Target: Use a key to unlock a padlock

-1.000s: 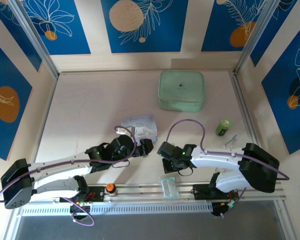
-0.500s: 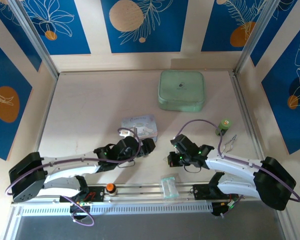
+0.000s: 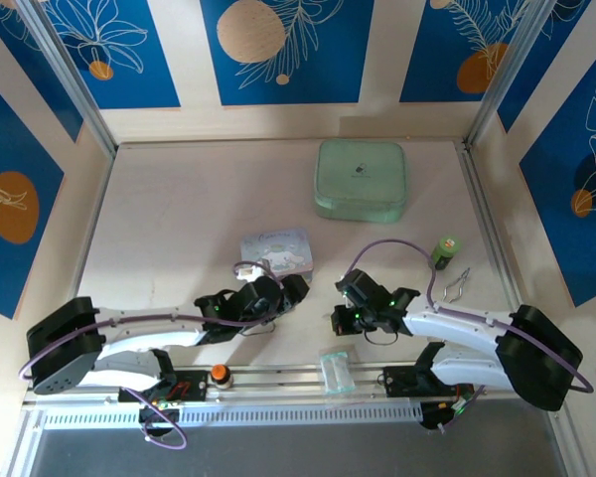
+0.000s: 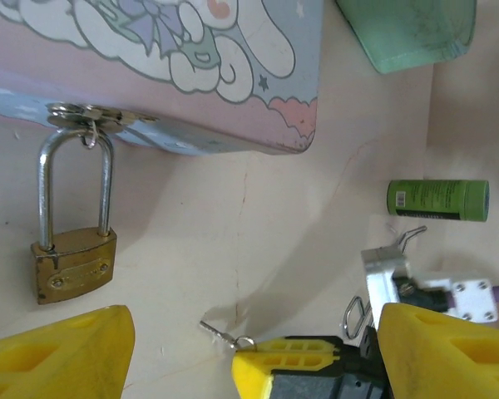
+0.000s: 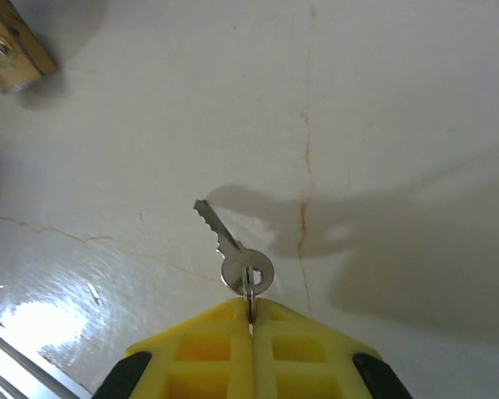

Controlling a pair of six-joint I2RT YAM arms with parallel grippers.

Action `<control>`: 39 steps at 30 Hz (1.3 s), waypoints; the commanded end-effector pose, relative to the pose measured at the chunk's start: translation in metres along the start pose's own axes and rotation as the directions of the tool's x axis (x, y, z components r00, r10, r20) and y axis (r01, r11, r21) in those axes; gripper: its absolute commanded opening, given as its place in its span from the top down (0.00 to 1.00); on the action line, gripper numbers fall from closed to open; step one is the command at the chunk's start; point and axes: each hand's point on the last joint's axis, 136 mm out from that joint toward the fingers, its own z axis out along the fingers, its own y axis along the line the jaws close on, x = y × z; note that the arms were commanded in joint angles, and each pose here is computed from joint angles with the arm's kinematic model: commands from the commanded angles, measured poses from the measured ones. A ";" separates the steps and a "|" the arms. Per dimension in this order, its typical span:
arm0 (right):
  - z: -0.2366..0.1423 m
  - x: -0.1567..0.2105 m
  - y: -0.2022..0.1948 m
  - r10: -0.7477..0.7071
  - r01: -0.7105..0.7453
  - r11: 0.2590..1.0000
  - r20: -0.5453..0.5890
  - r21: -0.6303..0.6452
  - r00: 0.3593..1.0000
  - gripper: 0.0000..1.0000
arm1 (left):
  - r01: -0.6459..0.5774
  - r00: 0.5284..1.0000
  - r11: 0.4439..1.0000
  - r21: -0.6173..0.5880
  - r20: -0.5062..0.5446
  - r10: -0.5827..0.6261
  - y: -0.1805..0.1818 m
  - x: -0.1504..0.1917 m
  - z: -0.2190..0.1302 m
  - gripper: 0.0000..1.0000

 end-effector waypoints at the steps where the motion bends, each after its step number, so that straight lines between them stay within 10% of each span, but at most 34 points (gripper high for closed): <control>1: -0.001 0.006 -0.001 -0.031 0.032 0.998 -0.028 0.044 0.999 0.93 | 0.019 0.999 1.000 0.010 0.048 -0.020 -0.005 -0.009 -0.009 0.23; 13: -0.009 0.000 0.001 -0.034 0.037 0.995 -0.037 0.090 0.999 0.66 | 0.017 0.997 1.000 0.001 0.072 -0.017 0.004 -0.014 -0.014 0.22; 33: 0.007 0.001 0.000 -0.105 0.122 0.973 -0.093 0.196 0.990 0.69 | 0.007 0.993 1.000 -0.013 0.121 -0.005 0.011 -0.025 -0.025 0.22; 39: 0.015 0.007 -0.008 -0.121 0.152 0.951 -0.129 0.268 0.984 0.85 | 0.005 0.991 1.000 -0.021 0.135 -0.002 0.013 -0.027 -0.025 0.22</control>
